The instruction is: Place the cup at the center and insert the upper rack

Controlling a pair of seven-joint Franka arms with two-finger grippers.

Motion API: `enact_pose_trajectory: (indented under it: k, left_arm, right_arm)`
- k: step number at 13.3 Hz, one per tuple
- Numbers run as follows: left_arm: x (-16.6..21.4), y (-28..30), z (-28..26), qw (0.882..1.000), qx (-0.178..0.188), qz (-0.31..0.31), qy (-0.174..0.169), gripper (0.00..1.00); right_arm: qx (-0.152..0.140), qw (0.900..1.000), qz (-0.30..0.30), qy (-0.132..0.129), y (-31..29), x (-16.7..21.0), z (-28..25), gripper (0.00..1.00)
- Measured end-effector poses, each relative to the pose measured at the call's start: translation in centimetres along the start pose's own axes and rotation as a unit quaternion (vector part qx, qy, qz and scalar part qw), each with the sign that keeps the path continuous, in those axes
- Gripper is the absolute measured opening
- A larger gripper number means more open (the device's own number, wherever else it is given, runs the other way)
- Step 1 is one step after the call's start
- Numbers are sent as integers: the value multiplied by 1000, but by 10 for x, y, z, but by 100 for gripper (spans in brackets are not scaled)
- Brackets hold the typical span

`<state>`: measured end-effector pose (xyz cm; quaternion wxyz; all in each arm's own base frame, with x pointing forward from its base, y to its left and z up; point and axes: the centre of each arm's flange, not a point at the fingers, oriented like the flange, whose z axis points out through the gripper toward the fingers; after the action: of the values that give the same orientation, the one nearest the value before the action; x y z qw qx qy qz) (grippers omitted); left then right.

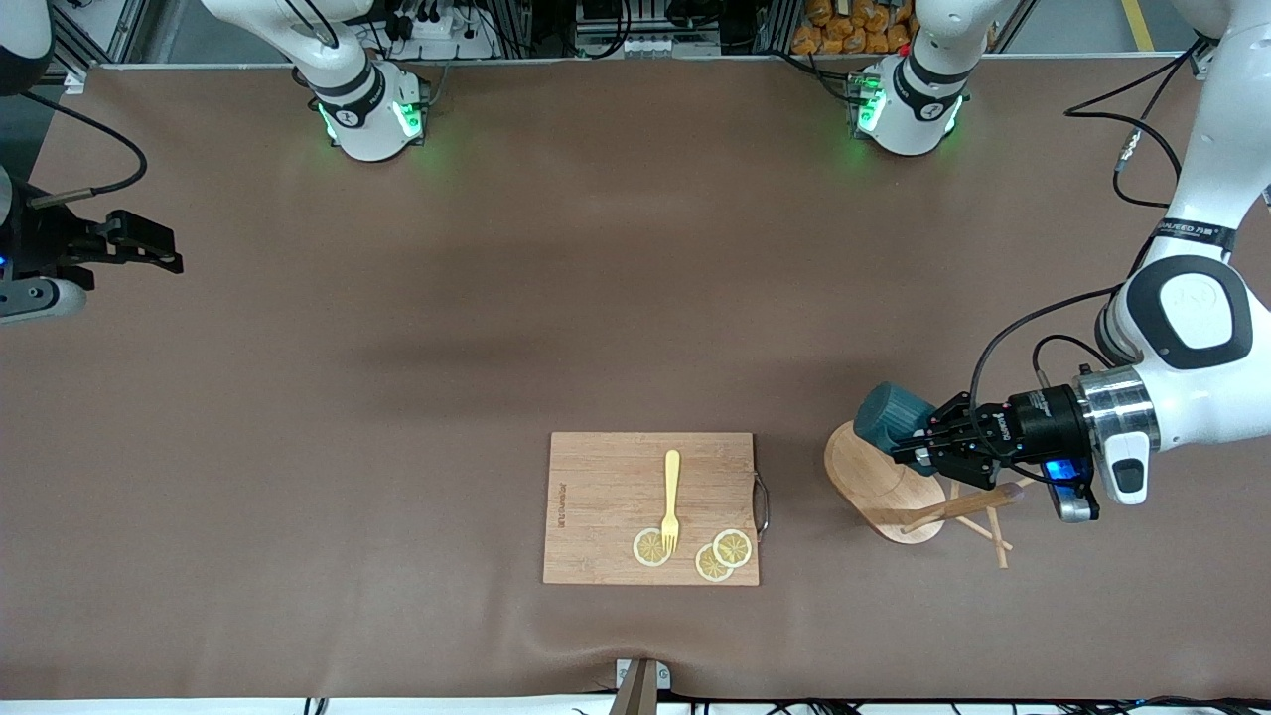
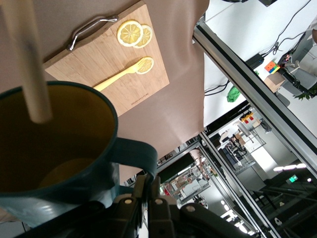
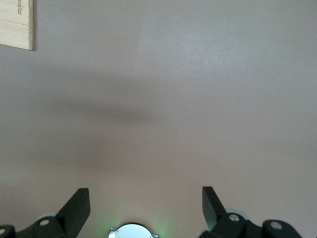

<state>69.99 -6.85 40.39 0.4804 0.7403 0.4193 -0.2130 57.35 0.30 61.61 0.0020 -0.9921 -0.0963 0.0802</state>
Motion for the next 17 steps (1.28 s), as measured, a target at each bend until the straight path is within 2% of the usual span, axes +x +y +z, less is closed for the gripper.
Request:
enact_pose_trajectory:
  k: [9,15,17]
  left_arm:
    - [18,-10,-16,1000,-4,14,-4,5]
    - [35,-21,-30,999,-17,22,-27,5]
    - [42,-24,-35,998,-34,32,-37,5]
  right_arm:
    - [-1,1000,0,7,0,-1,-6,100]
    - [-1,1000,0,8,0,-1,-7,100]
    - [-2,1000,0,8,0,-1,-7,100]
